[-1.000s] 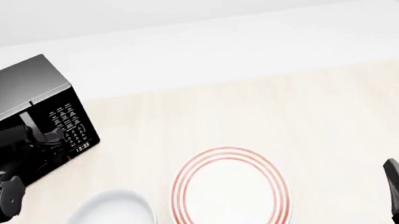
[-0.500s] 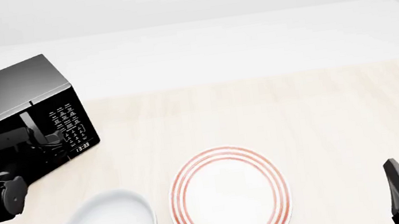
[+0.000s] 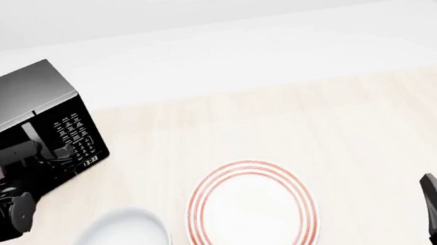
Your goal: Open the microwave.
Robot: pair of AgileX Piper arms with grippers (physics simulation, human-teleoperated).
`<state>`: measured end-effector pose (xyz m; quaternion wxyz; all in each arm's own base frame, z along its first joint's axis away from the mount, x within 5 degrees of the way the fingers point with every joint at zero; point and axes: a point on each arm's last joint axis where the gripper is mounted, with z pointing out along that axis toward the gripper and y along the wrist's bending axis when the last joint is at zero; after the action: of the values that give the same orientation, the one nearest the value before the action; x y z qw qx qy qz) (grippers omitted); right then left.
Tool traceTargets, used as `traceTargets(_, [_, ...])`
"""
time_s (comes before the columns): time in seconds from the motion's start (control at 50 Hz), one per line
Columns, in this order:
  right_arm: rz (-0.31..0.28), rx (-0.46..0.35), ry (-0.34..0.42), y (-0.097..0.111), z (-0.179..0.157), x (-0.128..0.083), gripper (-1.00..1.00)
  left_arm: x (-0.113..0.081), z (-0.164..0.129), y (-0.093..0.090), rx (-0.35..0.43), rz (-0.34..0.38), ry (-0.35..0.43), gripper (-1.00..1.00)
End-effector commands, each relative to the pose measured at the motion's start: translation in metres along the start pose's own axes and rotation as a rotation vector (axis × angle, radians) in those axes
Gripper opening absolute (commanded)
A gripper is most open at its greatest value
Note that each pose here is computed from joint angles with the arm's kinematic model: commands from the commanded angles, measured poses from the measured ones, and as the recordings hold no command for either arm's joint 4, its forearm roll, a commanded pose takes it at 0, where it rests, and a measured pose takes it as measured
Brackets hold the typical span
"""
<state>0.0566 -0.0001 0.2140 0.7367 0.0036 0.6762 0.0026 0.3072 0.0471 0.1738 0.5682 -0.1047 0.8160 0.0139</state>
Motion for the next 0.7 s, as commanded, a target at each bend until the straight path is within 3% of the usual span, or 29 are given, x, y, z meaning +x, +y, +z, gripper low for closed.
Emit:
traceTargets(0.02, [0.0,0.0,0.0,0.0,0.0,0.0,1.0,0.001,0.005,-0.002,0.005,-0.001,0.004,1.0])
traceTargets(0.44, [0.0,0.0,0.0,0.0,0.0,0.0,1.0,0.002,0.009,-0.001,0.002,0.0,0.007,1.0])
traceTargets(0.46, [0.0,0.0,0.0,0.0,0.0,0.0,1.0,0.001,0.008,0.001,-0.005,0.0,0.007,-1.0])
traceTargets(0.7, [0.0,0.0,0.0,0.0,0.0,0.0,1.0,0.003,0.008,0.008,-0.022,-0.005,0.009,-1.0])
